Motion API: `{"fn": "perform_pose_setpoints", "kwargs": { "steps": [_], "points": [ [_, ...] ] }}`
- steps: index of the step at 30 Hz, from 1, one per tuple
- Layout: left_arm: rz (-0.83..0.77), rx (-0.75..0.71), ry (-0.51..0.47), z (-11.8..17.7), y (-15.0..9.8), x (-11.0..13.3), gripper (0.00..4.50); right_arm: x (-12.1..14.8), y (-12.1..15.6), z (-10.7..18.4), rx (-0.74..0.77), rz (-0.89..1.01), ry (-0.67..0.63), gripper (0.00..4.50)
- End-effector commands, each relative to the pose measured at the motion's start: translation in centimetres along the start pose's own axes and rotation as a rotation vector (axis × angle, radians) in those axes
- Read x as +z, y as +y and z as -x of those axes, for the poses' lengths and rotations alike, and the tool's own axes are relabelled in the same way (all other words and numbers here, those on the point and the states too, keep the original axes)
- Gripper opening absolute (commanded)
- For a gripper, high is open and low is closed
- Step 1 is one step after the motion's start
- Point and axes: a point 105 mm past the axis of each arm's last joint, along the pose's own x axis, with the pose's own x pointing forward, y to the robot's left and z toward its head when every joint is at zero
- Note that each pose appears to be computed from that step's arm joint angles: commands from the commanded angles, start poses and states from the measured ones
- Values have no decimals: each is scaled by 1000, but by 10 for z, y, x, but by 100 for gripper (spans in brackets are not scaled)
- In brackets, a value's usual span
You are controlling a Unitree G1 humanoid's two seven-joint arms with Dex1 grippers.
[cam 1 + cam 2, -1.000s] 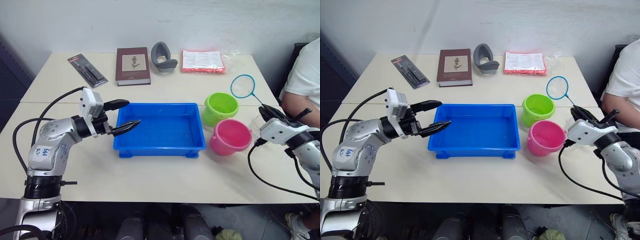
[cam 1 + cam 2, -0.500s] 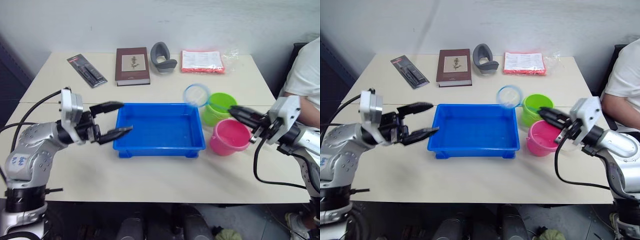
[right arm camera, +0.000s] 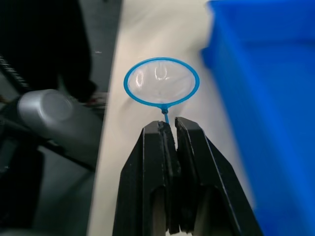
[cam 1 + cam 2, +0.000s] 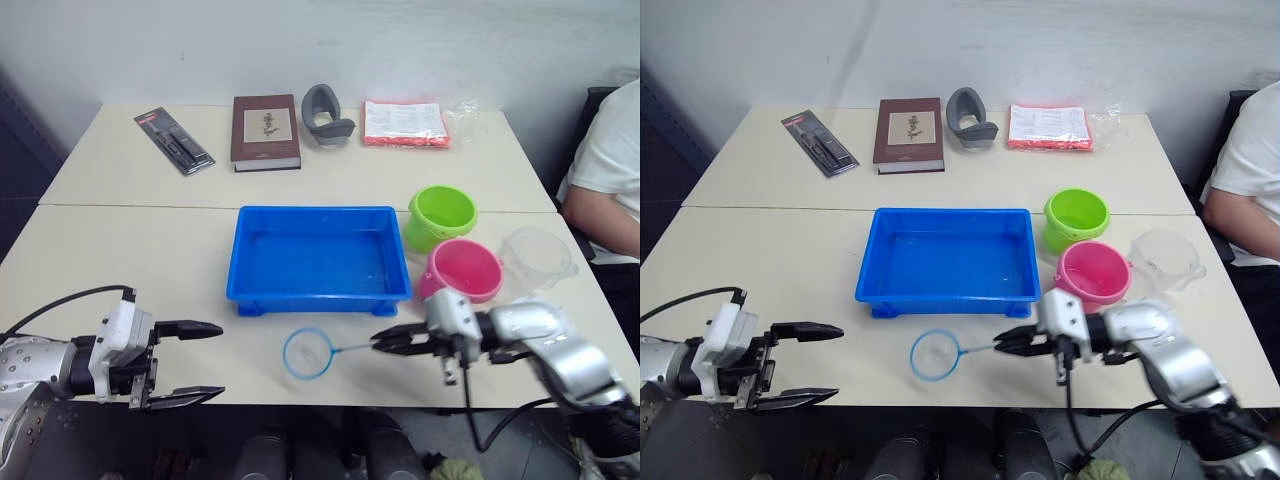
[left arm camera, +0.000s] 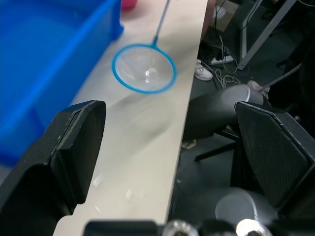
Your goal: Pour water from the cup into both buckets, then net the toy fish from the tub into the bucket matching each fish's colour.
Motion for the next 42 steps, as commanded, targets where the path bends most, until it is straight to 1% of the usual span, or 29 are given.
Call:
{"fn": "perform_pose_setpoints", "kwargs": {
  "steps": [1, 4, 8, 13, 16, 18, 19, 22, 23, 24, 25, 26, 29, 31, 32, 33, 35, 38, 40, 42],
  "points": [
    [-33, 31, 1, 3, -1, 3, 449, -1, -3, -12, 8, 21, -27, 0],
    [-29, 43, 4, 3, -2, 2, 449, -15, 3, -31, 55, 27, -15, 0],
    [-48, 45, 19, 0, 0, 3, 449, -27, -5, -48, 10, 4, -19, 0],
    [-53, 40, 17, -4, 1, 7, 449, -35, -14, -55, -22, 13, 2, 0],
    [-57, 40, 15, -5, 1, 9, 449, -33, -21, -54, -55, 16, -18, 0],
    [-58, 43, 14, -5, 3, 10, 450, -33, -21, -51, -53, 3, -19, 83],
    [-58, 45, 14, -5, 3, 11, 450, -33, -20, -49, -51, 0, -17, 111],
    [-40, 54, 27, 0, 6, 9, 450, -32, -13, -41, -30, -13, -12, 247],
    [-4, 51, 41, 3, 5, 7, 450, -30, -12, -37, -26, 6, -6, 302],
    [12, 54, 44, 5, 5, 6, 450, -27, -12, -32, -27, 14, -6, 355],
    [22, 60, 50, 8, 5, 5, 450, -23, -11, -28, -24, 25, -10, 390],
    [27, 69, 56, 11, 6, 4, 450, -18, -11, -23, -25, 27, -20, 443],
    [40, 105, 67, 18, 7, 1, 450, -6, -5, -12, -19, 21, -51, 443],
    [54, 158, 100, 31, 6, -6, 450, 8, 1, 12, -48, 51, -53, 443],
    [61, 198, 113, 39, 7, -10, 450, 11, 2, 25, -78, 68, -29, 443],
    [74, 229, 114, 44, 7, -12, 450, 12, 0, 35, -116, 96, 1, 443],
    [58, 336, 134, 58, 14, -20, 450, 11, -2, 54, -208, 141, 55, 443],
    [19, 403, 147, 67, 17, -28, 450, 10, 8, 72, -257, 111, 48, 443],
    [-18, 446, 173, 70, 20, -36, 450, 8, 16, 95, -271, 21, 49, 443],
    [-15, 469, 175, 70, 22, -42, 450, 0, 19, 118, -350, 20, 101, 443]
  ]
}}
